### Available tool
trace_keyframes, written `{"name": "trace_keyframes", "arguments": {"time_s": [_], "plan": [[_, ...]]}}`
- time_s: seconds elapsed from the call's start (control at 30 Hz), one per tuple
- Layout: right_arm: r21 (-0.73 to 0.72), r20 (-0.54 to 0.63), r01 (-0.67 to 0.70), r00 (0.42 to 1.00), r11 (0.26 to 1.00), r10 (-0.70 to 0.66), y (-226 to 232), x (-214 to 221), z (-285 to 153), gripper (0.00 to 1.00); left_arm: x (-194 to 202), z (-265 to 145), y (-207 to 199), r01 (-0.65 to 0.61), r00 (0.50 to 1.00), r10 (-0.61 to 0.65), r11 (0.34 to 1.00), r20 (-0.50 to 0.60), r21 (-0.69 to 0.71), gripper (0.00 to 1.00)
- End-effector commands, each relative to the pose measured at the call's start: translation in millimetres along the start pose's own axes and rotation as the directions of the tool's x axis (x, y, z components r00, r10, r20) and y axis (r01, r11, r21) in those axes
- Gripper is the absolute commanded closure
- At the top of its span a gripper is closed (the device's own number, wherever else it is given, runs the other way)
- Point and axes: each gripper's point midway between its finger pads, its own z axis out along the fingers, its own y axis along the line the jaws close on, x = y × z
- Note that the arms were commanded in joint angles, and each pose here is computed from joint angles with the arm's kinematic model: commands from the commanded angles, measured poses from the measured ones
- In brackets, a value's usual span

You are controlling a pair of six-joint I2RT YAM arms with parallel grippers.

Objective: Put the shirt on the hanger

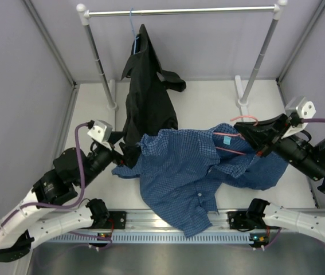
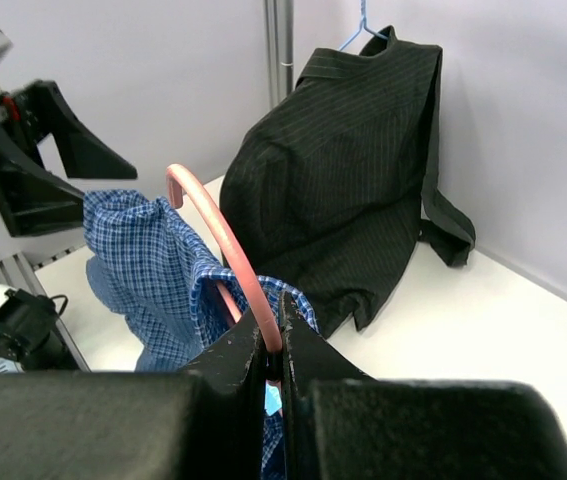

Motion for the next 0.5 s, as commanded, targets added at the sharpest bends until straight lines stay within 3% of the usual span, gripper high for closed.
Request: {"name": "trace_keyframes", "arguments": {"time_s": [0.0, 0.07, 0.17, 0.27, 0.3, 0.33, 0.47], "plan": [[0.006, 0.086, -0.015, 0.996, 1.0, 0.014, -2, -29, -4, 1.0, -55, -20, -6, -0.008, 0.989, -0.001, 0.998, 0.149, 0.059, 0.02], [0.003, 0.08, -0.013, 0.997, 1.0, 0.013, -1, -27, -2, 1.0, -71, -26, -8, -0.03, 0.983, 0.016, 0.997, 0.183, 0.075, 0.02], [0.008, 0.055, -0.009, 0.998, 1.0, 0.009, 0, -20, 5, 1.0, -99, -22, -40, -0.114, 0.976, 0.07, 0.971, 0.208, 0.212, 0.02], [-0.065, 0.011, 0.003, 1.0, 0.998, -0.002, 14, -9, 14, 1.0, -100, 6, -101, -0.225, 0.974, 0.181, 0.859, 0.138, 0.46, 0.02], [-0.091, 0.0, 0.007, 1.0, 0.996, -0.007, 19, -7, 16, 1.0, -95, 10, -121, -0.254, 0.967, 0.222, 0.795, 0.125, 0.551, 0.02], [-0.115, -0.01, 0.009, 1.0, 0.993, -0.01, 23, -4, 18, 1.0, -85, 30, -134, -0.249, 0.962, 0.266, 0.763, 0.062, 0.596, 0.02], [-0.145, -0.026, 0.002, 1.0, 0.989, -0.005, 29, 2, 19, 1.0, -51, 56, -167, -0.23, 0.941, 0.338, 0.632, 0.004, 0.74, 0.02]]}}
